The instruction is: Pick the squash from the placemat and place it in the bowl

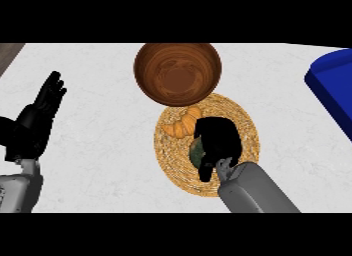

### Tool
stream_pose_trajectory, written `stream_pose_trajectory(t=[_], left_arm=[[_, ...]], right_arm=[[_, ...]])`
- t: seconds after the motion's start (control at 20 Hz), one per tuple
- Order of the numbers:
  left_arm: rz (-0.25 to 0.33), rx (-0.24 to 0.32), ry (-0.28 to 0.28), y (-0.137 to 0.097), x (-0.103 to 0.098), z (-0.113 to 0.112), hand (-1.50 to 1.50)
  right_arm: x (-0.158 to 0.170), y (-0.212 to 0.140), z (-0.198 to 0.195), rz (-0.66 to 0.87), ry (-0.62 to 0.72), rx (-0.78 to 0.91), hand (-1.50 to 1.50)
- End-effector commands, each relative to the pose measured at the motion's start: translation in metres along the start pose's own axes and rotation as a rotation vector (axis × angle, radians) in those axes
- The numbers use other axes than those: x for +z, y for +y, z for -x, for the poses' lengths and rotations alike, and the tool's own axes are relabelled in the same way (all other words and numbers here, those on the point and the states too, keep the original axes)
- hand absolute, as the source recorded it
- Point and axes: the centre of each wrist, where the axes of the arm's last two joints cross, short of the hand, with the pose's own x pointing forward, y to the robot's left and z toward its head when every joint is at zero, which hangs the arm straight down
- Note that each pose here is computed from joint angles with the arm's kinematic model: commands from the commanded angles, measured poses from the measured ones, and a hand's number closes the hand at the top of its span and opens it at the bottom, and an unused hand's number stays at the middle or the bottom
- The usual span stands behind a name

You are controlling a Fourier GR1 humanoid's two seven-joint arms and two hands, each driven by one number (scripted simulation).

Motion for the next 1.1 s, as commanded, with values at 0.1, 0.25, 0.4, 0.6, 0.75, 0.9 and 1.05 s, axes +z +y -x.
stream_pose_trajectory(t=[0.1, 0.25, 0.4, 0.6, 0.75, 0.9, 1.05], left_arm=[[0.069, 0.0, -0.023, -0.018, -0.009, -0.009, 0.0], [0.071, 0.005, -0.014, -0.027, -0.014, -0.007, 0.0], [0.059, 0.001, -0.007, -0.025, -0.013, -0.006, 0.0], [0.049, -0.008, 0.009, -0.025, -0.013, -0.001, 0.0], [0.031, 0.001, 0.02, -0.03, -0.017, -0.002, 0.0], [0.038, -0.004, 0.011, -0.022, -0.016, -0.002, 0.0], [0.02, -0.002, 0.014, -0.013, -0.017, -0.005, 0.0]], right_arm=[[0.003, -0.03, -0.073, 0.14, -0.029, 0.041, 1.5], [0.011, -0.051, -0.101, 0.274, -0.014, 0.056, 1.5], [0.021, -0.085, -0.126, 0.462, -0.003, 0.014, 1.5], [0.034, -0.124, -0.15, 0.659, 0.005, -0.082, 1.5], [0.042, -0.142, -0.164, 0.68, 0.001, -0.156, 1.5], [0.039, -0.157, -0.174, 0.704, 0.05, -0.156, 1.5], [0.032, -0.173, -0.178, 0.708, 0.074, -0.197, 1.5]])
